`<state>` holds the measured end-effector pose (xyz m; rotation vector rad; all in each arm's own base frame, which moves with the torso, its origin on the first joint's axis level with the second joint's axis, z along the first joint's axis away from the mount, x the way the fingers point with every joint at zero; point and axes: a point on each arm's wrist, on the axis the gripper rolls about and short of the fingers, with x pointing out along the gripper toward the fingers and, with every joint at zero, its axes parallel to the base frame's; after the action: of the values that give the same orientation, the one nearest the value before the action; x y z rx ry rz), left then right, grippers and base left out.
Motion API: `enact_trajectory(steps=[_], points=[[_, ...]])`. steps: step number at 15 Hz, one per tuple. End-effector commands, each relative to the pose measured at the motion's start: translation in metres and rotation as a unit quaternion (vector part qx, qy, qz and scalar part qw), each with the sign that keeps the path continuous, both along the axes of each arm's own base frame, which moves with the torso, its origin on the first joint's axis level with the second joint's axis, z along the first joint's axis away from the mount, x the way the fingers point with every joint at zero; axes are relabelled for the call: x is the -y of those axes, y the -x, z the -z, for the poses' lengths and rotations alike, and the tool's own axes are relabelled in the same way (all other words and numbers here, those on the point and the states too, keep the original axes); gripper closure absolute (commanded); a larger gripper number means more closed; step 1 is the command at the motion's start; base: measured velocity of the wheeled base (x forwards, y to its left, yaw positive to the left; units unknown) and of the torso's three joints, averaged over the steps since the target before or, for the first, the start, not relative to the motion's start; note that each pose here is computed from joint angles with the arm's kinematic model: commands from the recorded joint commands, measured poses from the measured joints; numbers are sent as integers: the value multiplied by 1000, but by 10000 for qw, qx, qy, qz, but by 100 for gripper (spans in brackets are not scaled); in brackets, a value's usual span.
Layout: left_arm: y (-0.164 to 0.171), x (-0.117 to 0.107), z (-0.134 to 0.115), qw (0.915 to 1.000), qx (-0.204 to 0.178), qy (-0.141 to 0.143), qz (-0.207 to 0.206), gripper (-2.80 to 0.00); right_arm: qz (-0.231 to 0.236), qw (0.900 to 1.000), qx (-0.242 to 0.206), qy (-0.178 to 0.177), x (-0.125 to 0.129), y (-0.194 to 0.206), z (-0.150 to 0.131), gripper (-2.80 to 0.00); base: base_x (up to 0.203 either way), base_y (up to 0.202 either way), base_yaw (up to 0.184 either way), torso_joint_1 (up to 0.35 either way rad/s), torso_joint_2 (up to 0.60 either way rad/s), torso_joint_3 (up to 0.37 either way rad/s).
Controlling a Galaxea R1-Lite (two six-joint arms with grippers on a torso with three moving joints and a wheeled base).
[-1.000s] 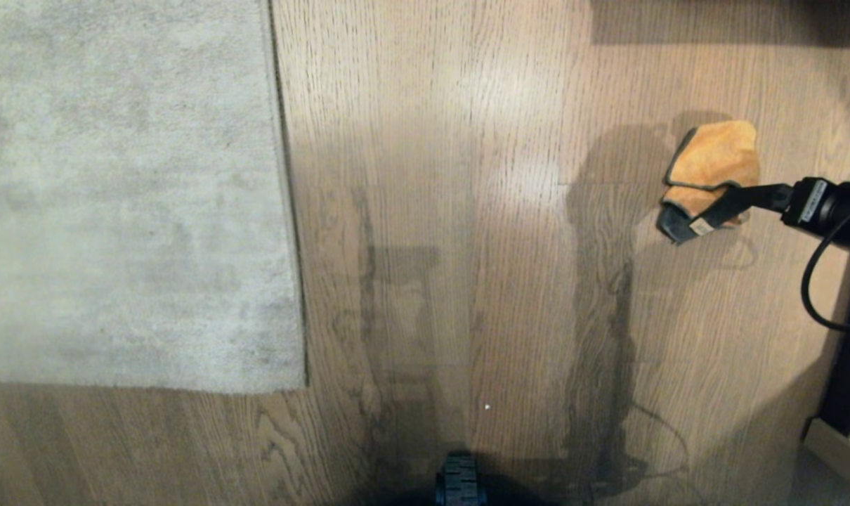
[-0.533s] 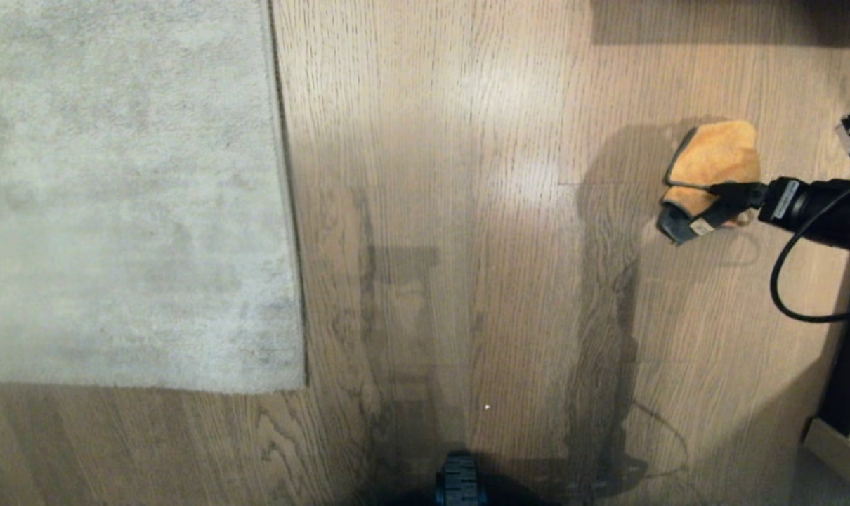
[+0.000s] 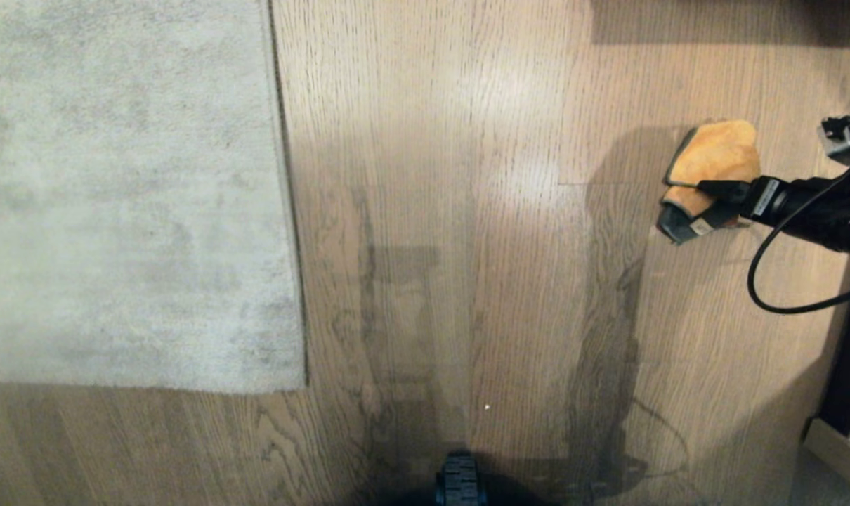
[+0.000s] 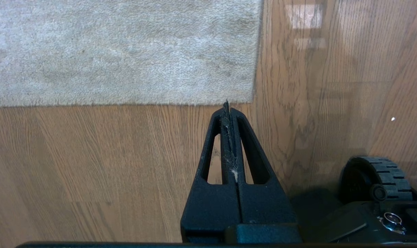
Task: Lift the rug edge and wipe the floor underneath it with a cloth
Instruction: Pick up the rag
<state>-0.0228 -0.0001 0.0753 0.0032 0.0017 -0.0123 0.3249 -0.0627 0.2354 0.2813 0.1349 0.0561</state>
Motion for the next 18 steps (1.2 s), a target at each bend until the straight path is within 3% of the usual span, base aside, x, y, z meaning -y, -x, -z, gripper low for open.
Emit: enact_trajectory(steps=[1, 7, 8, 9, 13, 18], points=[[0, 0, 0, 10000, 1, 1, 0, 0, -6, 10000, 41, 2, 0, -5, -1, -280, 0, 0, 0, 0, 0, 0], [0, 0, 0, 10000, 1, 1, 0, 0, 53, 9999, 108, 76, -7, -12, 3, -280, 0, 0, 0, 0, 0, 0], [0, 0, 0, 10000, 1, 1, 0, 0, 47, 9999, 105, 101, -7, -13, 5, -53, 0, 0, 0, 0, 0, 0], [0, 0, 0, 10000, 1, 1, 0, 0, 38, 9999, 117, 113, -7, -13, 5, 0, 0, 0, 0, 0, 0, 0], [0, 0, 0, 10000, 1, 1, 0, 0, 35, 9997, 207, 132, -9, -9, -1, 0, 0, 0, 0, 0, 0, 0], [0, 0, 0, 10000, 1, 1, 0, 0, 33, 9966, 771, 287, -12, 5, -10, 0, 0, 0, 0, 0, 0, 0]])
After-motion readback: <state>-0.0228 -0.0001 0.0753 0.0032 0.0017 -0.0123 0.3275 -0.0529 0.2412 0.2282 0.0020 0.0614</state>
